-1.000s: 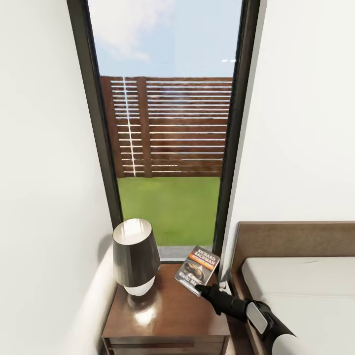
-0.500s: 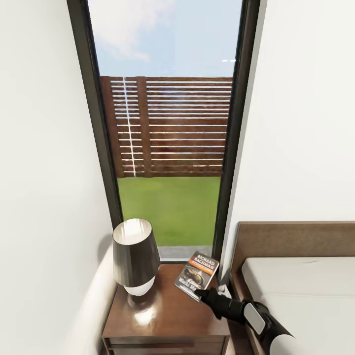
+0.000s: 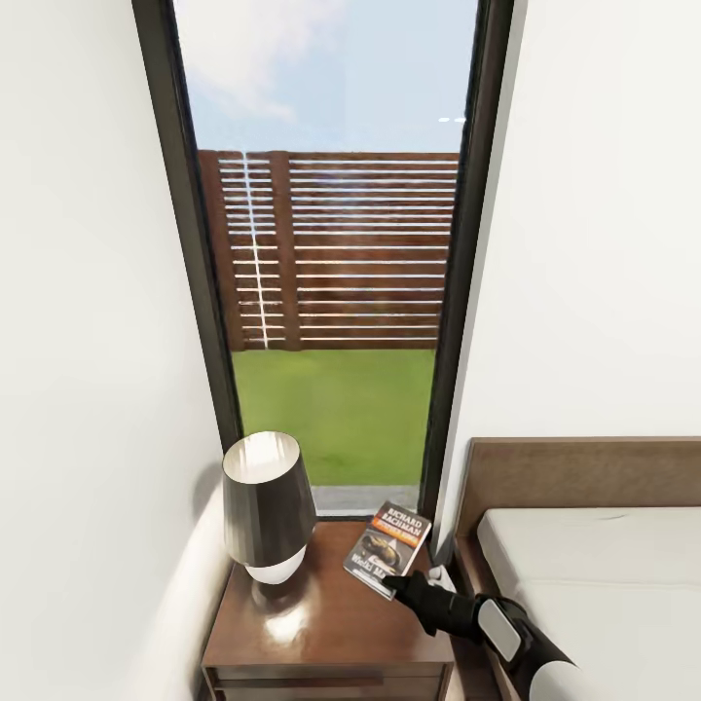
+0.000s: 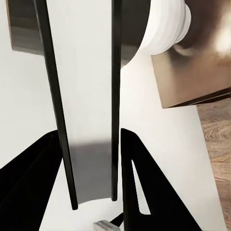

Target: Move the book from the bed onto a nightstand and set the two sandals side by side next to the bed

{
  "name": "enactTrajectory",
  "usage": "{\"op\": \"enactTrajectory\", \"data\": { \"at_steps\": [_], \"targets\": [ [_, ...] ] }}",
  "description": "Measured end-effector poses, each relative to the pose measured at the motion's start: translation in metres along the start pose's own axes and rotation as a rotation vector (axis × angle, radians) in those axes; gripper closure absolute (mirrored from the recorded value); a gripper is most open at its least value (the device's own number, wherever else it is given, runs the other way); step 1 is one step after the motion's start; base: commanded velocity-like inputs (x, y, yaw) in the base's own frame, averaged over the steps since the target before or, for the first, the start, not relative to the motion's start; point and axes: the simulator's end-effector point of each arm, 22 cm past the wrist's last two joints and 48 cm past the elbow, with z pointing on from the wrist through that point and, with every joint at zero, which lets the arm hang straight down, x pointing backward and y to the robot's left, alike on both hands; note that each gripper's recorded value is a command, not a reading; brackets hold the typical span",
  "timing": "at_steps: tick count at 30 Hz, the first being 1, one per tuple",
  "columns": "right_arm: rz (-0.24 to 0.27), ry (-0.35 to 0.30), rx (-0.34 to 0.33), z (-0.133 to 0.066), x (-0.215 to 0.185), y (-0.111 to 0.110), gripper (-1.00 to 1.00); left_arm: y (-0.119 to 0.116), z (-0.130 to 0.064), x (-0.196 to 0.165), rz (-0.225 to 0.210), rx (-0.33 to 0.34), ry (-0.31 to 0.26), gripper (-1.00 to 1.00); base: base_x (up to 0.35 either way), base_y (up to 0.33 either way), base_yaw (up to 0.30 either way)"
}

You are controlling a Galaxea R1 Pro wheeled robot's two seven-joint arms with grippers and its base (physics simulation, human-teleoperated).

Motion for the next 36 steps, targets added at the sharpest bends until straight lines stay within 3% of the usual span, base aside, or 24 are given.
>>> {"op": "enactTrajectory", "data": {
  "at_steps": [36],
  "targets": [
    [0.034,0.057,0.021,0.015,0.016,-0.008,1.0,-0.001,0.011,-0.002,0.0,0.0,-0.003,-1.0,0.0,0.0,0.0]
  ]
}}
